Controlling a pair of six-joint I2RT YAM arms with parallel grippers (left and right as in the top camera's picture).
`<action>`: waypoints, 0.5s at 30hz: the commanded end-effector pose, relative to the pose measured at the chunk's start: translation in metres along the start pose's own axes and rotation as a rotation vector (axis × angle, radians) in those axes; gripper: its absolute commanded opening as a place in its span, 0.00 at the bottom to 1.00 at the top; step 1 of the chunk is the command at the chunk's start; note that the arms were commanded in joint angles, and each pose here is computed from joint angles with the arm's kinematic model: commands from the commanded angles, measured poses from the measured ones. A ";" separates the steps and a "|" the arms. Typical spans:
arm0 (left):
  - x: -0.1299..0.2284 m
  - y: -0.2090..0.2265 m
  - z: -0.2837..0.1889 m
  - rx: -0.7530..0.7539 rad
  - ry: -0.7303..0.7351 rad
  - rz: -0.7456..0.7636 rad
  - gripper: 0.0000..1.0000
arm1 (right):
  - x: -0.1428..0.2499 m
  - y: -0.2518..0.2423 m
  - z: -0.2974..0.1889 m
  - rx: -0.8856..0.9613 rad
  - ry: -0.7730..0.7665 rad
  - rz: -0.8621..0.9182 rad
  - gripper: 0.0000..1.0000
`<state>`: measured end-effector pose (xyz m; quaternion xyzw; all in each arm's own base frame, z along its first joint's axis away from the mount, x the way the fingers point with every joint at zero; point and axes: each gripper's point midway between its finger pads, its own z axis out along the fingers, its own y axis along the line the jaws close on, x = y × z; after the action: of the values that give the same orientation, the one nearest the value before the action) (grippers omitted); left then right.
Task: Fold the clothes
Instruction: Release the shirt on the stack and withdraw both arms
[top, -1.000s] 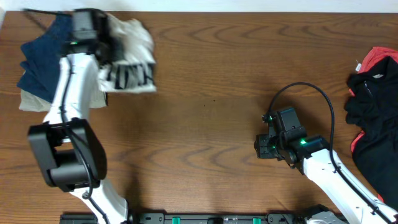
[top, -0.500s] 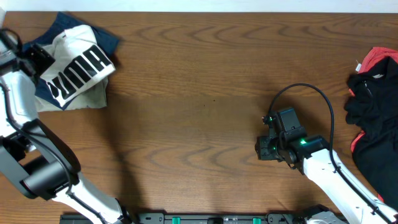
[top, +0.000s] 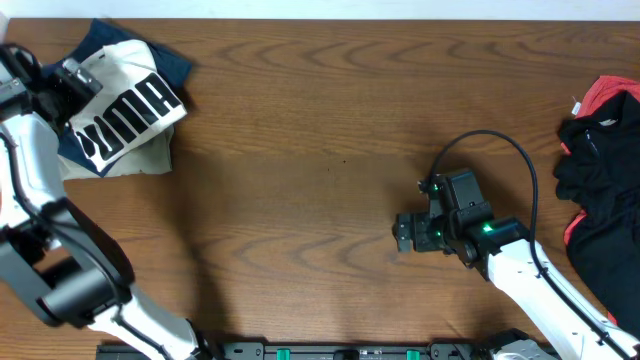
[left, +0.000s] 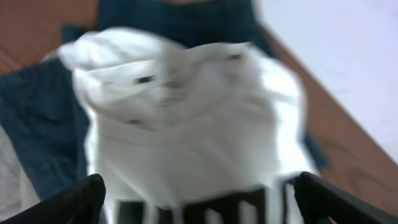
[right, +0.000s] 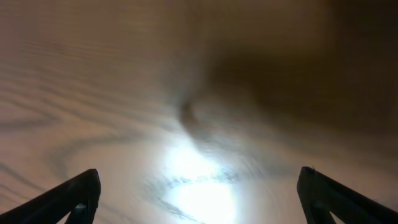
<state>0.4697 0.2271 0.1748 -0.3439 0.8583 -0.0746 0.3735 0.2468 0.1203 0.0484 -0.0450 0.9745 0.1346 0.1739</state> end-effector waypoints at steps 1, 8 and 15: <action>-0.001 -0.063 -0.033 0.108 -0.027 0.125 0.98 | -0.021 0.008 -0.006 -0.044 -0.072 -0.005 0.99; 0.109 -0.140 -0.028 0.167 0.265 0.266 0.98 | -0.070 0.005 -0.015 -0.047 -0.271 0.002 0.99; 0.240 -0.121 -0.056 -0.088 0.646 0.494 0.98 | -0.074 -0.049 -0.028 0.038 -0.253 0.160 0.99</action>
<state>0.4056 -0.0290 0.1396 -0.1247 0.9766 -0.1199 0.1274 0.3080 0.0880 0.0780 0.0254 0.9477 0.1449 0.2831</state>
